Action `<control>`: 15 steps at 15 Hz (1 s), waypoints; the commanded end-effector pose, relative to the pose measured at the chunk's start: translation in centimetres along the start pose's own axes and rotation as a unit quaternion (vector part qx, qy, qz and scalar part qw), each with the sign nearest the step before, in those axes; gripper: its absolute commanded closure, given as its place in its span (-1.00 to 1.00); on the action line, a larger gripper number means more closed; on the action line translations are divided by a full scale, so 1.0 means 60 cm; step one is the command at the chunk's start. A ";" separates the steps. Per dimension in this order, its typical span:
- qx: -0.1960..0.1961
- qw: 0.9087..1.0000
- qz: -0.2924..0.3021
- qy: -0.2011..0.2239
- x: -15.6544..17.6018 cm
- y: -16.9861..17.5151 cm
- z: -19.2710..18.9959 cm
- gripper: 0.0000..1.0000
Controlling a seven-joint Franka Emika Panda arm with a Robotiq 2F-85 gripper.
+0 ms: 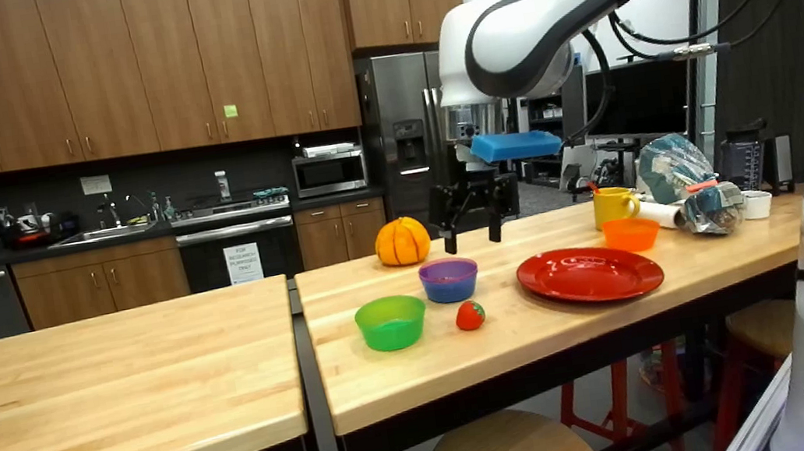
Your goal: Put the strawberry in the orange bowl
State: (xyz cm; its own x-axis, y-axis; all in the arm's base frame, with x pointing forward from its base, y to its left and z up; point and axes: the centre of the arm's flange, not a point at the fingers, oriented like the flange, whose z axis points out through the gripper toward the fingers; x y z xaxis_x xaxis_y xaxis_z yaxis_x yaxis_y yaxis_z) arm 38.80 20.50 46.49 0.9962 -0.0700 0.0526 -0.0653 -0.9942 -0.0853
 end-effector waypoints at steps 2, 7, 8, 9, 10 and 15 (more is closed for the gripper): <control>0.004 1.000 -0.008 -0.001 0.001 -0.011 0.034 -1.00; 0.002 1.000 -0.007 0.002 0.016 -0.016 0.065 -1.00; 0.003 1.000 -0.006 0.001 0.018 -0.015 0.070 -1.00; 0.002 1.000 -0.005 0.002 0.022 -0.016 0.078 -1.00; -0.002 1.000 -0.005 0.002 0.024 -0.016 0.085 -1.00; -0.012 1.000 -0.011 -0.002 0.040 -0.017 0.124 -1.00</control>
State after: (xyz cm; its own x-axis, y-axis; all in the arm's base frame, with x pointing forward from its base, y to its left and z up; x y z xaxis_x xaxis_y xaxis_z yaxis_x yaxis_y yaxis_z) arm 40.91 21.58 40.51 0.9980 -0.0450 0.0436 -0.0418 -0.9966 -0.0716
